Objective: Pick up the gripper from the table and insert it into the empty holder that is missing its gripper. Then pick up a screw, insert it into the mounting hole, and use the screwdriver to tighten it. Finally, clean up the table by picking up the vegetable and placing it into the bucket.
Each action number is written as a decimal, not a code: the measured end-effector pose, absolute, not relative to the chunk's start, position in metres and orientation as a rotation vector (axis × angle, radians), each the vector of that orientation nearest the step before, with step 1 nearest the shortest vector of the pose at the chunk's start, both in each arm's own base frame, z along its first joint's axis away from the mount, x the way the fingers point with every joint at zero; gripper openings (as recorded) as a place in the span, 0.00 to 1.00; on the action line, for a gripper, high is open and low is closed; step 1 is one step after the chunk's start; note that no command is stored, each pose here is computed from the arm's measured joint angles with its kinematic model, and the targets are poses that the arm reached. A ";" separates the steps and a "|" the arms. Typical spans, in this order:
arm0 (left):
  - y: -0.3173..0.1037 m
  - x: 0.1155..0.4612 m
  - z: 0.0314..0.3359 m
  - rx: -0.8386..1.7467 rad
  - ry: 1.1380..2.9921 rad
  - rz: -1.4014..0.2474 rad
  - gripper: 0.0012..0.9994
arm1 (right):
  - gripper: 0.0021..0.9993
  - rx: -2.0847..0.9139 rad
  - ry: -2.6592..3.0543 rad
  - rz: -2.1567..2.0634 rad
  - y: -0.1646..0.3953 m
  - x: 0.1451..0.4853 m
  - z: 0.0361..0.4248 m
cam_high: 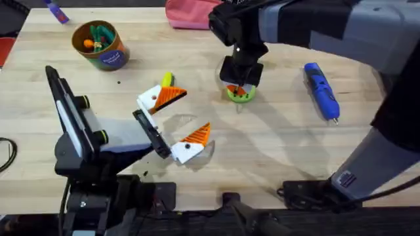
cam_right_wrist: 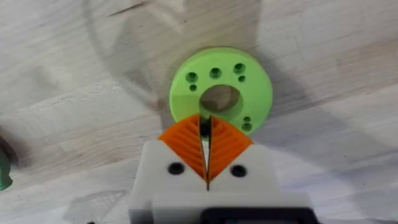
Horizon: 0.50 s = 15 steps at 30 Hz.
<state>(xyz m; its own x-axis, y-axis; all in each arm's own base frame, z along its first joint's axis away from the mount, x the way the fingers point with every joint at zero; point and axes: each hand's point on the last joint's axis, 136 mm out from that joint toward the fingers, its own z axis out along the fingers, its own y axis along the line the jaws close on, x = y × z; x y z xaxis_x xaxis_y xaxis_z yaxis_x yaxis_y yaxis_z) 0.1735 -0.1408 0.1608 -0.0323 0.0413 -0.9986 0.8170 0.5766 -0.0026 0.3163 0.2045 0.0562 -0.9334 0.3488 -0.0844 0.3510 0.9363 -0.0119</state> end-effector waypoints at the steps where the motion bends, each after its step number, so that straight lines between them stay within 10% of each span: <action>1: -0.141 0.174 0.161 0.769 1.487 -0.733 0.99 | 0.00 0.545 3.012 -0.041 0.204 0.316 0.056; 15: -0.141 0.174 0.161 0.769 1.487 -0.733 0.99 | 0.00 0.530 3.021 -0.053 0.203 0.312 0.061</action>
<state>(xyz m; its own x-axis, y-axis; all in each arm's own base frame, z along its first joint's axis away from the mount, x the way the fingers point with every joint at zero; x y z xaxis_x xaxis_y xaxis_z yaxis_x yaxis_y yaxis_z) 0.1735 -0.1408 0.1608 -0.0321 0.0415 -0.9986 0.8170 0.5766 -0.0023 0.3116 0.2029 0.0611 -0.9377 0.3385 -0.0784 0.3411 0.9398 -0.0216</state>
